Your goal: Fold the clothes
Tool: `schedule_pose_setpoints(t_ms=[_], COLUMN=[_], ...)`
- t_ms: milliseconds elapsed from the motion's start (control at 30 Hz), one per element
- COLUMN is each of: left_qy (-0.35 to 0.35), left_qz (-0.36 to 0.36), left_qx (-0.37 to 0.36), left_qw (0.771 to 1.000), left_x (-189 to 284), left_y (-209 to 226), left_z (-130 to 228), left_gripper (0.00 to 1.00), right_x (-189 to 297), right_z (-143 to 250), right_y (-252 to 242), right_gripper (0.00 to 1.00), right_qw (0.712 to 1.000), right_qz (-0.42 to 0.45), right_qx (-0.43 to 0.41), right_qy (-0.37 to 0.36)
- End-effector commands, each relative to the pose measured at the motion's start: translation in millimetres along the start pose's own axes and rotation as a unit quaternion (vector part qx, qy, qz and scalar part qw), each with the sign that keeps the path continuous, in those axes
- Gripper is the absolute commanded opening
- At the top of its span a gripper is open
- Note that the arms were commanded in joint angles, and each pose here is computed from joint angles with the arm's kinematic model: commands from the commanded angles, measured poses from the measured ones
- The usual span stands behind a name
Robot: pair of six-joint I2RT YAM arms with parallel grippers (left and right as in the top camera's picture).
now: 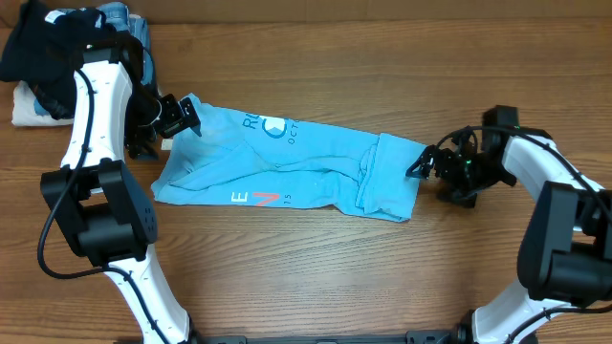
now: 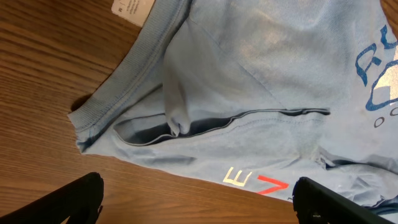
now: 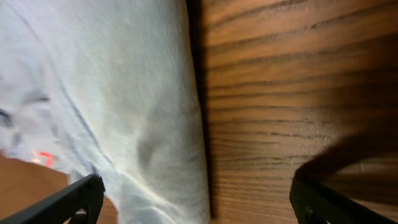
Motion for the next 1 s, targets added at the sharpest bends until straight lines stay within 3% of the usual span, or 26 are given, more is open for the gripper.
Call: schedule_pose_setpoints(t_ms=[0, 267, 333, 467, 600, 733, 967], left_qy=[-0.006, -0.008, -0.008, -0.008, -0.008, -0.008, -0.008], left_qz=[-0.002, -0.002, -0.002, -0.002, -0.002, -0.002, -0.002], left_qx=[-0.015, -0.015, -0.015, -0.015, -0.015, -0.015, -0.015], left_qw=[1.000, 1.000, 1.000, 1.000, 1.000, 1.000, 1.000], left_x=[3, 4, 4, 4, 3, 3, 3], left_y=[-3, -3, -3, -3, -3, -3, -3], left_z=[1, 0, 0, 0, 0, 0, 0], left_gripper=[1.00, 1.00, 1.00, 1.00, 1.00, 1.00, 1.00], right_x=[-5, -25, -27, -31, -33, -33, -29], right_z=[10, 23, 24, 24, 24, 22, 8], right_y=[5, 0, -1, -4, -4, -4, -20], right_gripper=[1.00, 0.96, 0.84, 0.44, 0.29, 0.04, 0.04], right_qw=[0.997, 0.996, 0.996, 0.995, 0.995, 0.995, 0.996], right_qz=[-0.072, -0.088, -0.088, -0.090, -0.091, -0.091, -0.056], right_qx=[0.010, 0.001, -0.003, -0.026, -0.028, -0.026, -0.071], right_qy=[0.015, 0.025, 0.025, 0.021, 0.019, 0.013, -0.018])
Point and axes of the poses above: each gripper's point midway between its finger pads, its own x axis back along the fingers, its own y axis along the line the jaws close on, z = x × y, the point moved 3 cm from there along x, back along the fingers, and after that the axes turned 10 degrees about -x, right-handed, at the moved point
